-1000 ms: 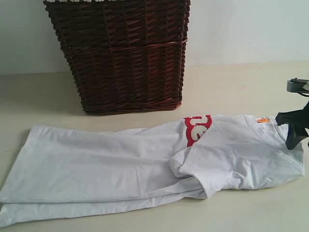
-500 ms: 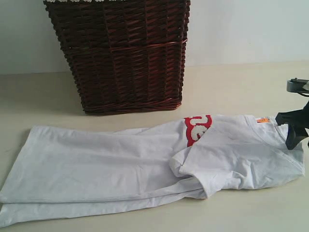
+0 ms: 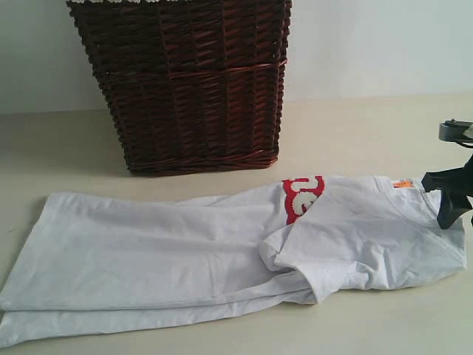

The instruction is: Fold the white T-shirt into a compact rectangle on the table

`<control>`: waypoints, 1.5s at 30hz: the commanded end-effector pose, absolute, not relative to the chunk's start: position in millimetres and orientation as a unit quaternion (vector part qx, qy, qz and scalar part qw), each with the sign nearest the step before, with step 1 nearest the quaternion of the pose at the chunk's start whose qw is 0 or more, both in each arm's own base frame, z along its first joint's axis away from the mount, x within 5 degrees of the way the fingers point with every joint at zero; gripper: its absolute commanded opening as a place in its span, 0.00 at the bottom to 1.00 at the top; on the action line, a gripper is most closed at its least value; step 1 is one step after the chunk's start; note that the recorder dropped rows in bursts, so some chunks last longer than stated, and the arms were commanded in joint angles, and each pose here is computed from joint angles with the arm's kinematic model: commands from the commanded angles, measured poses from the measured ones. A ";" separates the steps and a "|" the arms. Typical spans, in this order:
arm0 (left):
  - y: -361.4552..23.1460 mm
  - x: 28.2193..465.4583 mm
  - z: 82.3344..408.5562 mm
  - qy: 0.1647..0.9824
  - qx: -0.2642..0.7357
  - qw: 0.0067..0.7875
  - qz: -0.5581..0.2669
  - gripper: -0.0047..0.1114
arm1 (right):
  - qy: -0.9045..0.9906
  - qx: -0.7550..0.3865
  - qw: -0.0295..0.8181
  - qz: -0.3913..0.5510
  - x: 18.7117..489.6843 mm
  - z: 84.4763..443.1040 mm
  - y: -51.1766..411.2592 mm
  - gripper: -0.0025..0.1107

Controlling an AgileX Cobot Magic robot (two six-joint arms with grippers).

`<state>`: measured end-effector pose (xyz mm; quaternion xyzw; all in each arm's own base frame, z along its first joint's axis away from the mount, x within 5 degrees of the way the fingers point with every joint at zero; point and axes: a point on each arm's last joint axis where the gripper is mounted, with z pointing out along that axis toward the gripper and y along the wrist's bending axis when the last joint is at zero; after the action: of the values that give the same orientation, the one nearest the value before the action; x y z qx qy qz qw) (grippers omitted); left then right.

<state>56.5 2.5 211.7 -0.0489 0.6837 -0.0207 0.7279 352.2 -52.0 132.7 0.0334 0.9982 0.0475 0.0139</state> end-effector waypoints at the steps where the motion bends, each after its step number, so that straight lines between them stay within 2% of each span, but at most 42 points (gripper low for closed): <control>1: 3.0 56.4 207.8 0.696 -0.035 0.717 -0.002 0.04 | 0.998 0.035 0.022 0.046 354.3 134.4 -54.3 0.49; 8: 4.9 54.5 187.6 0.773 -0.018 0.634 0.030 0.04 | 0.998 0.035 0.022 0.046 354.3 134.4 -54.3 0.49; 15: 5.0 53.3 182.2 0.790 -0.053 0.611 0.004 0.04 | 0.998 0.035 0.022 0.046 354.3 134.4 -54.3 0.49; 45: 5.1 53.0 181.3 0.792 -0.065 0.607 -0.004 0.04 | 0.998 0.035 0.022 0.046 354.3 134.4 -54.3 0.49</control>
<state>53.2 5.5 180.9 -0.0583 0.7947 0.0027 0.6042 352.2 -52.0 132.7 0.0334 0.9982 0.0475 0.0139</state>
